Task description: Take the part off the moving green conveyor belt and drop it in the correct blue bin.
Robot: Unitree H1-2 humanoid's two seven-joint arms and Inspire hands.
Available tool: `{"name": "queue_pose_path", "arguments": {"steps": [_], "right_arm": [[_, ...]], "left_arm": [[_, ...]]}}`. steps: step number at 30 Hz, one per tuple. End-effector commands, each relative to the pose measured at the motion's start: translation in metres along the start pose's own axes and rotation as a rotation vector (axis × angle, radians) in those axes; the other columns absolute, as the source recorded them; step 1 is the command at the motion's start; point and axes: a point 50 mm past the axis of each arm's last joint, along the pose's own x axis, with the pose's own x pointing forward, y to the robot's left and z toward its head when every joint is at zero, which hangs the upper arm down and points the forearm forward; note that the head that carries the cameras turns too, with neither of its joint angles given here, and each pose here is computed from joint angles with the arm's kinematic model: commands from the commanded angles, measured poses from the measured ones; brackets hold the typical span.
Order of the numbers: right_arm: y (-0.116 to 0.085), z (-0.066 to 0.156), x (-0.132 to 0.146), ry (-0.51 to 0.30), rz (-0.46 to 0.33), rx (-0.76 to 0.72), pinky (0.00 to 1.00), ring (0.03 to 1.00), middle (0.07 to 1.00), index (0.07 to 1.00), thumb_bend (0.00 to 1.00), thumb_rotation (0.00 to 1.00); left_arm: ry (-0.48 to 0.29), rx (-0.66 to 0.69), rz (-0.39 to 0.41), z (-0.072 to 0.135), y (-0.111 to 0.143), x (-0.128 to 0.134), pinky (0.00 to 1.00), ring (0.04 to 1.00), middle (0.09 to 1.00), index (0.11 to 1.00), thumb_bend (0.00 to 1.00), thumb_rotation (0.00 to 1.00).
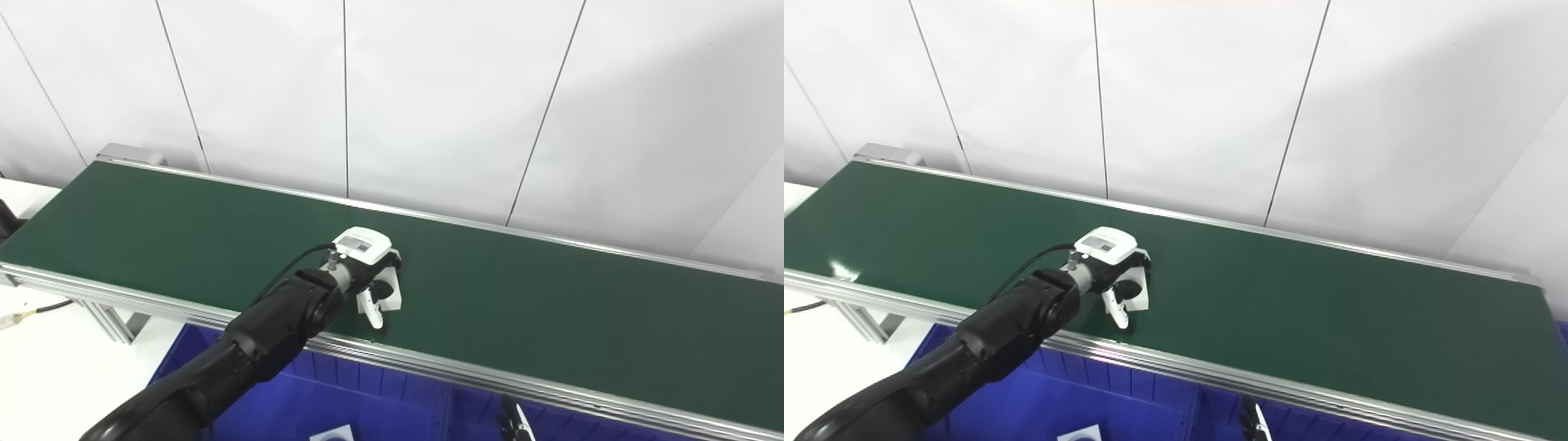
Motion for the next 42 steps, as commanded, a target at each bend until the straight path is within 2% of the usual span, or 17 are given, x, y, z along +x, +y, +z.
{"name": "queue_pose_path", "arguments": {"steps": [1, 4, 6, 10, 20, 25, 29, 33, 37, 41, 42], "right_arm": [[-0.001, 0.013, 0.003, -0.085, -0.009, 0.013, 0.94, 0.952, 0.972, 0.972, 0.97, 0.99], [-0.001, 0.014, 0.003, -0.086, -0.009, 0.02, 0.94, 0.949, 0.969, 0.971, 0.97, 0.99], [-0.001, 0.014, 0.002, -0.087, -0.009, 0.02, 0.94, 0.947, 0.969, 0.971, 0.97, 0.99], [-0.001, 0.013, 0.002, -0.085, -0.007, 0.022, 0.94, 0.95, 0.971, 0.974, 0.97, 0.99], [-0.001, 0.014, 0.001, -0.087, -0.005, 0.025, 0.94, 0.954, 0.974, 0.974, 0.96, 0.99], [-0.002, 0.014, 0.001, -0.088, -0.005, 0.013, 0.94, 0.95, 0.97, 0.973, 0.95, 0.99], [-0.002, 0.016, 0.001, -0.094, -0.007, 0.013, 0.94, 0.946, 0.968, 0.975, 0.94, 1.0], [-0.004, 0.02, 0.003, -0.111, -0.01, 0.017, 0.93, 0.944, 0.964, 0.977, 0.93, 1.0], [-0.007, 0.025, 0.003, -0.126, -0.005, 0.036, 0.95, 0.942, 0.965, 0.976, 0.9, 0.99], [-0.011, 0.029, 0.002, -0.141, -0.006, 0.044, 0.94, 0.937, 0.961, 0.971, 0.89, 0.98], [-0.013, 0.031, 0.002, -0.146, -0.006, 0.045, 0.94, 0.936, 0.961, 0.969, 0.89, 0.98]], "left_arm": [[0.113, 0.036, 0.028, -0.028, 0.006, 0.0, 0.31, 0.354, 0.506, 0.527, 0.64, 0.03], [0.122, -0.004, 0.042, -0.026, 0.006, -0.001, 0.23, 0.294, 0.48, 0.494, 0.55, 0.01], [0.128, -0.013, 0.04, -0.026, 0.007, -0.001, 0.23, 0.317, 0.429, 0.51, 0.52, 0.0], [0.133, -0.024, 0.042, -0.024, 0.011, -0.002, 0.22, 0.304, 0.413, 0.506, 0.52, 0.0], [0.128, -0.053, 0.054, -0.011, 0.028, -0.009, 0.25, 0.348, 0.421, 0.513, 0.52, 0.0], [0.067, -0.061, 0.103, 0.003, 0.045, -0.022, 0.23, 0.324, 0.417, 0.509, 0.52, 0.0], [-0.011, -0.084, 0.165, 0.022, 0.065, -0.047, 0.22, 0.307, 0.409, 0.508, 0.52, 0.0], [-0.092, -0.117, 0.23, 0.041, 0.078, -0.079, 0.26, 0.342, 0.413, 0.511, 0.52, 0.0], [-0.148, -0.137, 0.276, 0.049, 0.081, -0.109, 0.29, 0.371, 0.417, 0.5, 0.52, 0.0], [-0.173, -0.155, 0.277, 0.052, 0.08, -0.134, 0.29, 0.35, 0.407, 0.499, 0.52, 0.0], [-0.178, -0.158, 0.279, 0.053, 0.08, -0.139, 0.29, 0.339, 0.441, 0.492, 0.53, 0.0]]}}
